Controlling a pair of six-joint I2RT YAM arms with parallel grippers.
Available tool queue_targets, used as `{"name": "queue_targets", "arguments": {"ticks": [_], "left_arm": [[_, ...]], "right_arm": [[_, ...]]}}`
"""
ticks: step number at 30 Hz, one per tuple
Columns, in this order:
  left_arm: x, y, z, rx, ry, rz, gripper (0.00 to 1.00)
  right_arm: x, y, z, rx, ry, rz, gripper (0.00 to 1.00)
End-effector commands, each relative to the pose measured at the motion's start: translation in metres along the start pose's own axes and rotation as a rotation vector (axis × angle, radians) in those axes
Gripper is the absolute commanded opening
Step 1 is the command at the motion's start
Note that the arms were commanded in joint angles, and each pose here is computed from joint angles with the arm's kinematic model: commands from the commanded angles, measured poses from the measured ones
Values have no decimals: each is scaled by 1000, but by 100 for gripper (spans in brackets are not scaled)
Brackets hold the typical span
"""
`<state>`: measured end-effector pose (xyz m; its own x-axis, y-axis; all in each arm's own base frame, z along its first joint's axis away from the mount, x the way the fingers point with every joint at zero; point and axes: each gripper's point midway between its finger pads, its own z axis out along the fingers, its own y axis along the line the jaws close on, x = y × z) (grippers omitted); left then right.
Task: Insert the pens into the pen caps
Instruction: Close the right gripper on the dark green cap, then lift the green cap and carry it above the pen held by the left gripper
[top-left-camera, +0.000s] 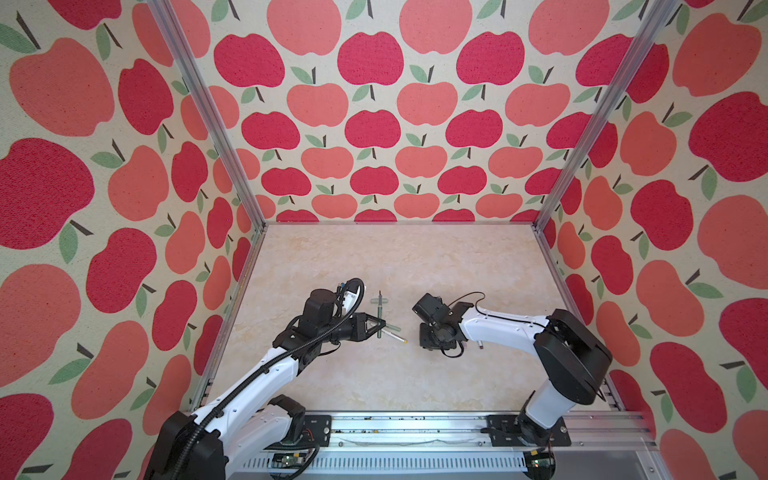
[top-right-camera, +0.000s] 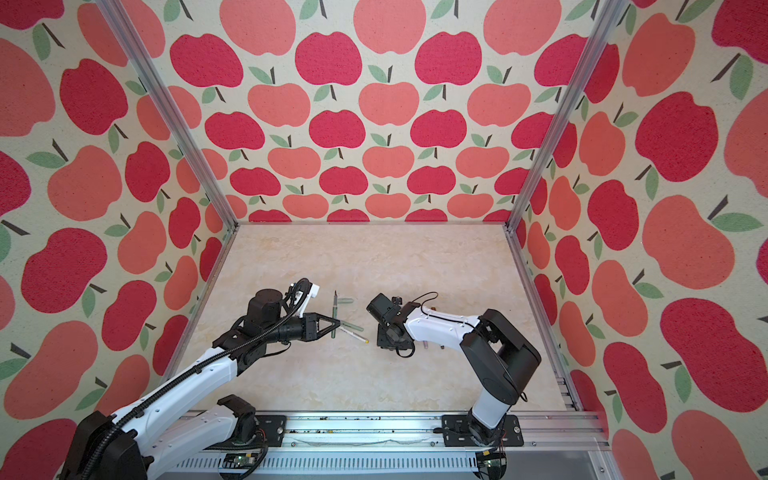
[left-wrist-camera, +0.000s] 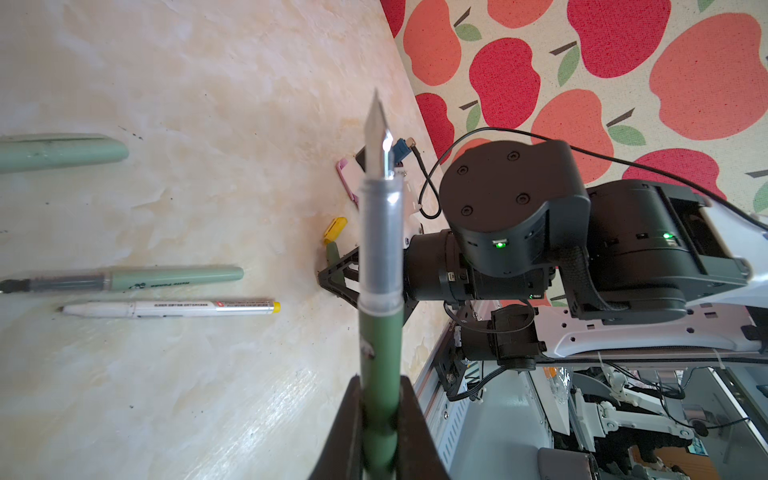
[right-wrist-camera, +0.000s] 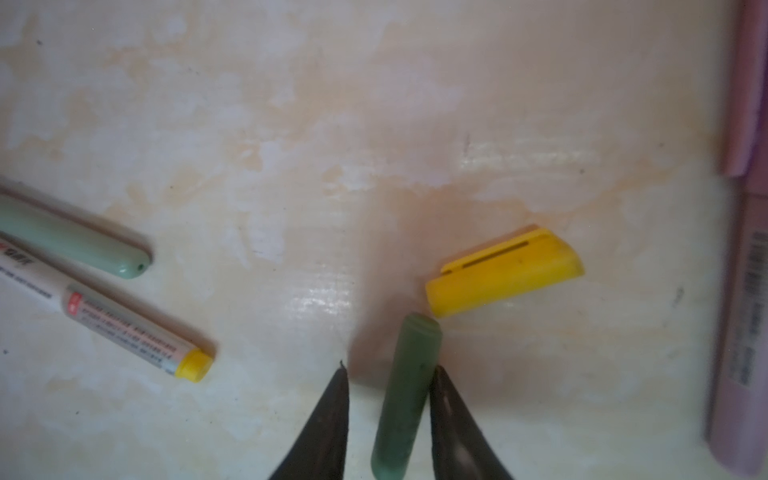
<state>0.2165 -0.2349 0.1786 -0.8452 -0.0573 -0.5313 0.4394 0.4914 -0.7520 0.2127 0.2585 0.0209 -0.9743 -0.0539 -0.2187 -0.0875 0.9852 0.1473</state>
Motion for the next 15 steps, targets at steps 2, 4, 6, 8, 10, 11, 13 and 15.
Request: {"name": "queue_targets", "arguments": {"ticks": [2,4,6,8,10,11,13,15], "left_arm": [[-5,-10,-2,26,-10,24,0],[-7,-10,-2,26,-12,25,0],[-7,-10,-1,25,-11,22,0],[-7,-10,0,26,-8,20,0],[-7,-10,1,25,-4,18,0],[-6,-10,1,26,-2,19,0],[-6,-10,2,25,0,19,0],[-5,-10,2,20,3,18,0]], "right_arm": [[6,-6,8,45,35,-48,25],[7,-8,8,49,38,-54,22],[7,-8,9,52,38,-60,17],[8,-9,8,52,39,-64,15],[8,-9,7,49,38,-68,13],[8,-8,6,45,35,-70,12],[6,-7,3,35,25,-78,10],[3,-5,-2,23,10,-89,9]]}}
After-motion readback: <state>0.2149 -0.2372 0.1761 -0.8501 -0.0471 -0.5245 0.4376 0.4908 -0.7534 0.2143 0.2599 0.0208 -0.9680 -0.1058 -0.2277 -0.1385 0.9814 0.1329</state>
